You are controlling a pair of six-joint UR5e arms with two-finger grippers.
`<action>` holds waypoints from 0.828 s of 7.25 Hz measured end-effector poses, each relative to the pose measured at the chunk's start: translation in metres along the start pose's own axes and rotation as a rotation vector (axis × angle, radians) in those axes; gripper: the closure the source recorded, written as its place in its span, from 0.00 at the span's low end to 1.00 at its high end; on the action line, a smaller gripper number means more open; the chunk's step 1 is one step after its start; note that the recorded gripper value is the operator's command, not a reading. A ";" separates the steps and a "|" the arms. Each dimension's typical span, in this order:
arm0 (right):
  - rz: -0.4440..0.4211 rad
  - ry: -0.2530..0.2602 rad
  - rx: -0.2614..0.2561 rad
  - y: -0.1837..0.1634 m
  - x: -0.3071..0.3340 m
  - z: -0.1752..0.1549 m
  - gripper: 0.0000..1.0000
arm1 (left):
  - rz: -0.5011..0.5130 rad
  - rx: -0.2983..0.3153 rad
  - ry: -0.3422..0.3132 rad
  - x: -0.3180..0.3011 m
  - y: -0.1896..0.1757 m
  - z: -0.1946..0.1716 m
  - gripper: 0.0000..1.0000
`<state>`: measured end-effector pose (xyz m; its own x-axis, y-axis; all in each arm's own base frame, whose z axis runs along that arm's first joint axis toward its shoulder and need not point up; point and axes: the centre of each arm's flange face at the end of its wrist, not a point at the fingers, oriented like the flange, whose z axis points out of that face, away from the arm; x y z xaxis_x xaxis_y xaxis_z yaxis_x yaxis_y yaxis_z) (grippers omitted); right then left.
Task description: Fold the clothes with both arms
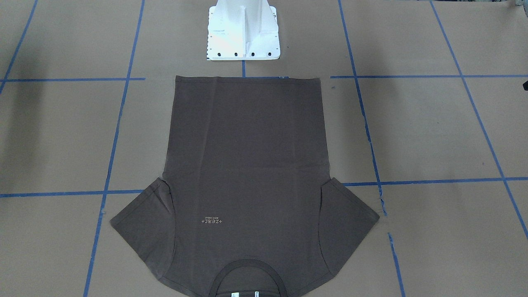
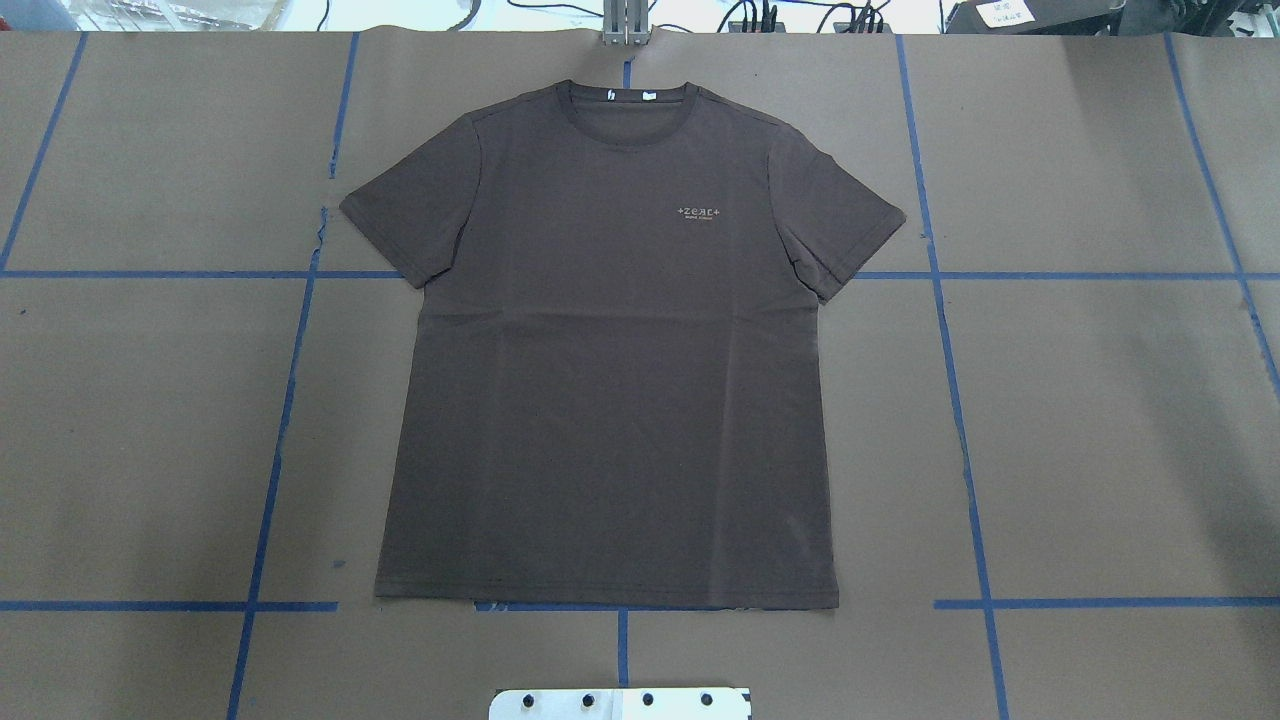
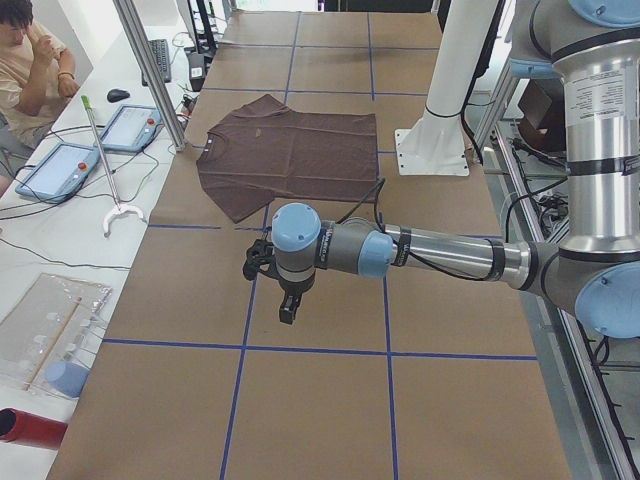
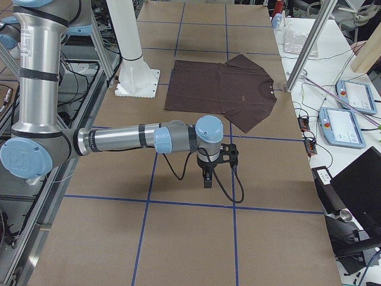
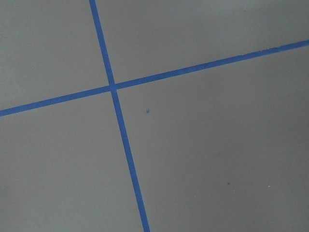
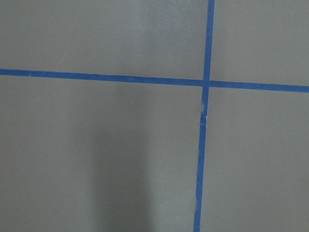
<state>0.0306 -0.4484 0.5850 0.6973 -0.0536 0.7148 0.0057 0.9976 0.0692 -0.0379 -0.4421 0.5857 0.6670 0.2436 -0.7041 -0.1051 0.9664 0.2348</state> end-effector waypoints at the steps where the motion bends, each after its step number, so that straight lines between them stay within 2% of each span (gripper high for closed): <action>1: -0.001 -0.002 0.001 0.000 0.000 0.000 0.00 | 0.009 0.003 -0.011 0.001 -0.001 -0.002 0.00; 4: 0.000 -0.007 0.000 0.002 0.001 0.002 0.00 | 0.045 0.031 -0.016 0.012 0.002 -0.018 0.00; 6: 0.001 -0.045 -0.005 0.007 -0.001 0.003 0.00 | 0.046 0.027 -0.015 0.009 0.007 -0.015 0.00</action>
<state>0.0274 -0.4419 0.5870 0.6642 -0.0544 0.7456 0.0084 0.9978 0.0654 -0.0439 -0.4317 0.5708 0.6730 0.2858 -0.6822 -0.1154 0.9516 0.2848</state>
